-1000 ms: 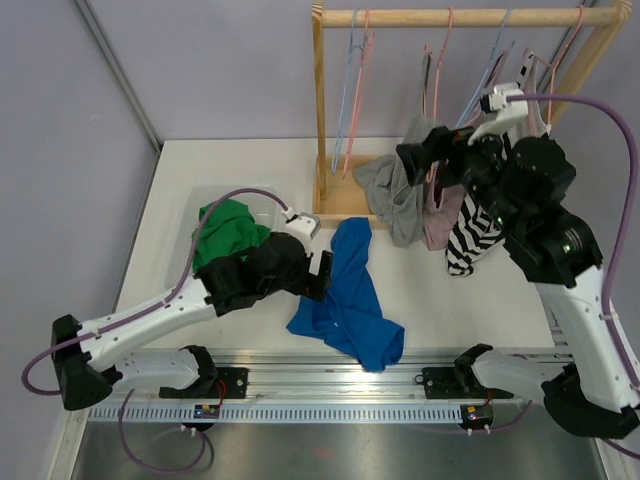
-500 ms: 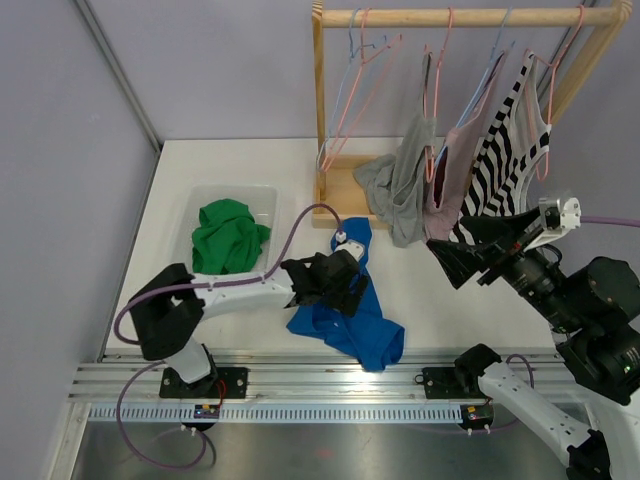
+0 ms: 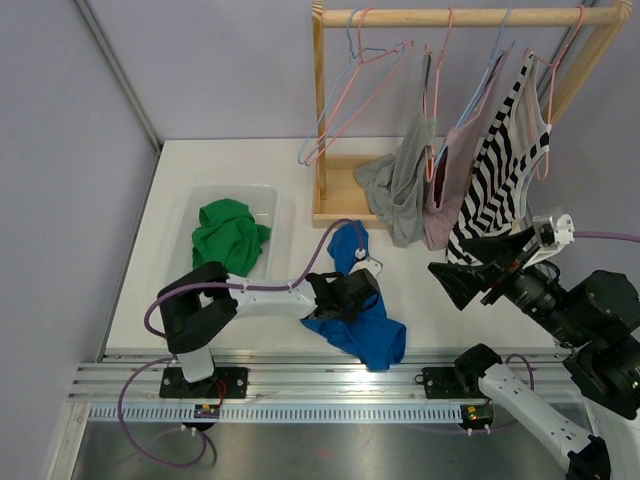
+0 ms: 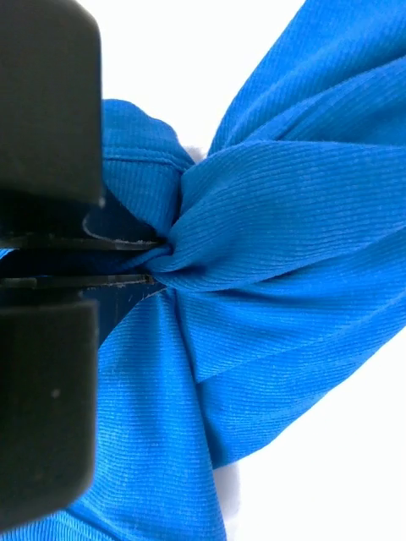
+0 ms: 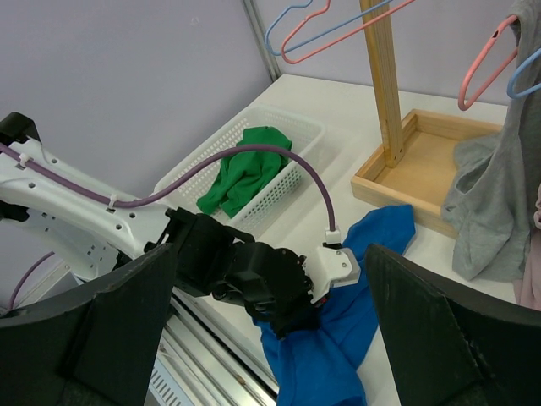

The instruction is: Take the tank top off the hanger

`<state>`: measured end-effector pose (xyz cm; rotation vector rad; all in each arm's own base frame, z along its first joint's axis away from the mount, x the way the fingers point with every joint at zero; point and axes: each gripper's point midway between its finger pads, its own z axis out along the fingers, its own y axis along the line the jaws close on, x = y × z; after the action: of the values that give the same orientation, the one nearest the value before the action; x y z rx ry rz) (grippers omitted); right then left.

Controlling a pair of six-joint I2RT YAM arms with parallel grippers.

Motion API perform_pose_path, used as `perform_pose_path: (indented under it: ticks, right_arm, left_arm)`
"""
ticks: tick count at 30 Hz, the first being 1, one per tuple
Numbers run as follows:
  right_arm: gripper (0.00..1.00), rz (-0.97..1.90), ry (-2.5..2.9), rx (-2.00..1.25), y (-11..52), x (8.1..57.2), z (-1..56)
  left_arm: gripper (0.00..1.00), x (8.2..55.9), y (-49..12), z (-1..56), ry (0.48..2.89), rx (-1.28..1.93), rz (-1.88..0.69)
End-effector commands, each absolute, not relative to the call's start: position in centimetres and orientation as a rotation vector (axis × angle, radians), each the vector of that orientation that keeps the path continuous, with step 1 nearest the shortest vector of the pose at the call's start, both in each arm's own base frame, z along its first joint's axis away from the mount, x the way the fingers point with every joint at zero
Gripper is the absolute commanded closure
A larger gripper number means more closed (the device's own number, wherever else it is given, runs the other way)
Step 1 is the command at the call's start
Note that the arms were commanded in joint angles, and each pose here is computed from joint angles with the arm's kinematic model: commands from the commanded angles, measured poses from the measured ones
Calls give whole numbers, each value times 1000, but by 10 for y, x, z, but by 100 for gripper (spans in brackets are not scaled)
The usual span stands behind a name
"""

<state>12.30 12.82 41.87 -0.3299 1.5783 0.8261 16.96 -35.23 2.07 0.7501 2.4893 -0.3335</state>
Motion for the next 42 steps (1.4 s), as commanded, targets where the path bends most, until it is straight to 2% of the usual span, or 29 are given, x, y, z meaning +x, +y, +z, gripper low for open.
perform_pose_path:
  ticks: [1,8,14,19,29,33,36,37,39,40,41,42]
  right_arm:
    - [0,855,1546,-346,128,114,427]
    - [0,845,1540,-335,126,116,425]
    - [0,838,1528,-335,127,118,426]
    - [1,842,1516,-337,128,120,429]
    - [0,853,1507,-350,136,127,433]
    - [0,860,1509,-358,140,131,433]
    - [1,840,1510,-351,140,137,434]
    - [1,820,1505,-334,137,140,438]
    - [0,792,1526,-309,137,151,438]
    - [0,765,1521,-276,132,155,445]
    - [1,746,1542,-264,133,164,443]
    - [1,733,1550,-252,133,168,444]
  left_arm:
    - [100,167,-335,40,2479,712,-268]
    - [100,195,-295,149,2295,534,-147]
    - [100,214,-232,228,2184,379,33]
    - [100,227,-187,283,2110,247,84]
    - [100,262,-89,346,2015,-69,155]
    - [100,275,-65,341,2046,-130,191]
    - [87,284,-57,330,2081,-151,204]
    - [67,285,-56,327,2089,-150,207]
    - [44,288,-55,320,2107,-151,214]
    - [20,289,-54,319,2110,-162,217]
    - [4,288,-53,318,2113,-163,222]
    - [1,289,-51,318,2114,-168,227]
